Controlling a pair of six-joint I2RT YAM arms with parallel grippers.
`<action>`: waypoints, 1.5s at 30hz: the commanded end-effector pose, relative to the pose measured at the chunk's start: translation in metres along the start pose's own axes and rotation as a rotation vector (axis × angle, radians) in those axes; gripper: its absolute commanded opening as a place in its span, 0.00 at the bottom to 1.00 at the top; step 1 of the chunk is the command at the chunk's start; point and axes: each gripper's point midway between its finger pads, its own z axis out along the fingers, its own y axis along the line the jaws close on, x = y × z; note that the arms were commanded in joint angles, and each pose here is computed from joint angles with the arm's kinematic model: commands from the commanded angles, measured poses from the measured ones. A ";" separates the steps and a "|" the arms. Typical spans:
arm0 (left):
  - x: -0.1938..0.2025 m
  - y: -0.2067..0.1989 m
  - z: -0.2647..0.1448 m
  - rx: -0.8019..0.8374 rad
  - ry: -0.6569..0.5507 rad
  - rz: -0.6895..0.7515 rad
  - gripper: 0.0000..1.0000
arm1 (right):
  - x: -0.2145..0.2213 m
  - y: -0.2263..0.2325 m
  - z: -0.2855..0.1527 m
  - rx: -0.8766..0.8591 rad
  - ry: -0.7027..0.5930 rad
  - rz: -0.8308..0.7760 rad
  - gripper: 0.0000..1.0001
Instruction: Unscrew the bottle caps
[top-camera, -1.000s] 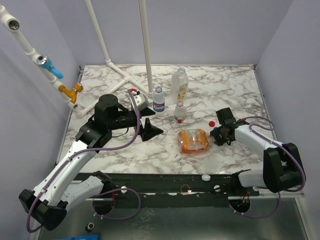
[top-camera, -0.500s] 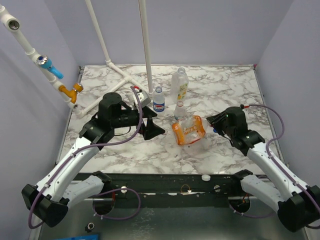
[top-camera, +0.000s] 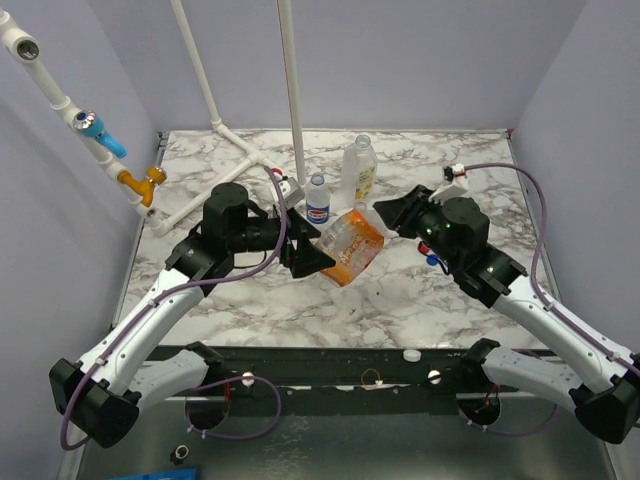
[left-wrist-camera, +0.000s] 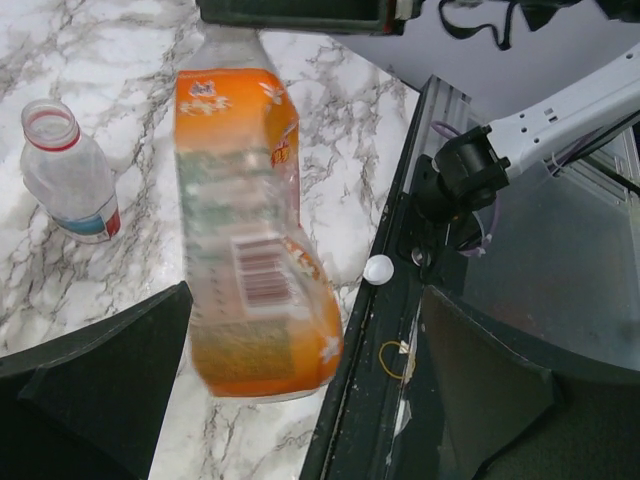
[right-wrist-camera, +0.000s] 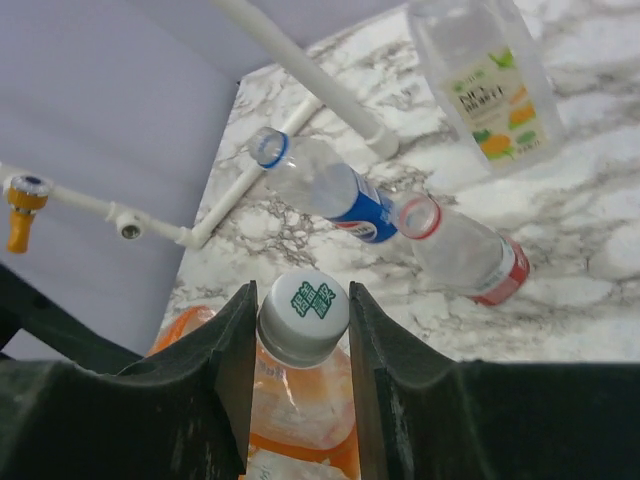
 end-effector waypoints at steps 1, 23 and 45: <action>0.012 0.000 0.005 0.022 0.023 -0.070 0.99 | -0.030 0.059 0.000 -0.130 -0.112 -0.110 0.00; 0.004 0.010 0.001 -0.039 -0.003 0.039 0.34 | -0.025 0.152 -0.010 -0.324 -0.162 -0.232 0.00; -0.103 0.032 -0.025 -0.294 -0.292 0.527 0.14 | -0.075 0.199 0.012 -0.325 0.002 -0.310 0.82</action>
